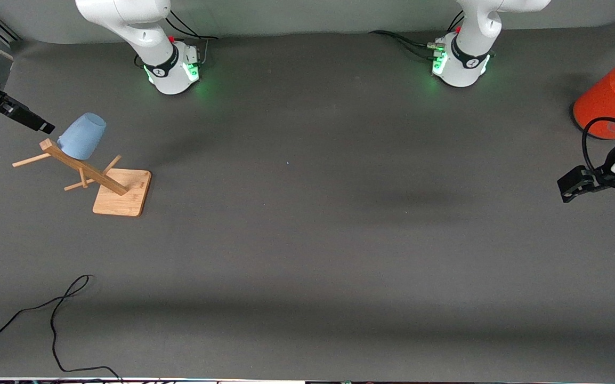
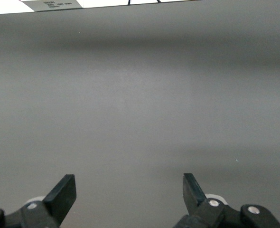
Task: Rotate and upright cup with both arms
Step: 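Reach the right gripper to the light blue cup on the wooden stand, then close the right gripper on the blue cup and lift it off the peg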
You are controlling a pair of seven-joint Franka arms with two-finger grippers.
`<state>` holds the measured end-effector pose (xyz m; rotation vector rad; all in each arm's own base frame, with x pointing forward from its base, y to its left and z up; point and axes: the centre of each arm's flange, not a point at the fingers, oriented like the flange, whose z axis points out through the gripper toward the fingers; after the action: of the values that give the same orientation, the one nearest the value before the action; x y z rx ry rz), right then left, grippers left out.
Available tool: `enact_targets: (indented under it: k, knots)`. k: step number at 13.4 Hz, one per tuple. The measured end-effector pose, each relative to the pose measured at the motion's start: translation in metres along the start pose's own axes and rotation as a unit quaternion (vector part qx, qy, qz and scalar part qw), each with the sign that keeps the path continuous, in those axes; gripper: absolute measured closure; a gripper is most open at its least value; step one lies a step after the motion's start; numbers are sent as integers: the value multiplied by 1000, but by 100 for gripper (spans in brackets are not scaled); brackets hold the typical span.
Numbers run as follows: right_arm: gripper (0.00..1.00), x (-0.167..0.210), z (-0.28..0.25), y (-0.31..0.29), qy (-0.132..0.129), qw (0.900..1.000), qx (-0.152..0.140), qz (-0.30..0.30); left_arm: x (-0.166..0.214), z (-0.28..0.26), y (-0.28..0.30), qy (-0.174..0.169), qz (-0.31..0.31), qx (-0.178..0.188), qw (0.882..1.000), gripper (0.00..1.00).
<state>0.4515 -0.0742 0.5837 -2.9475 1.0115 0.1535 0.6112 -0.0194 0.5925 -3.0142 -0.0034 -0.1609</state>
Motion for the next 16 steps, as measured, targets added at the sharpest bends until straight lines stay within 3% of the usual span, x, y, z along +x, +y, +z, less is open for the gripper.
enact_targets:
  k: [9,16]
  knots:
    - [0,4,107,0,-13,999,-7,29,-1,1,1,-4,1,0,1000,0]
    - [0,5,131,10,-22,999,-7,39,-1,0,0,-3,1,0,1000,0]
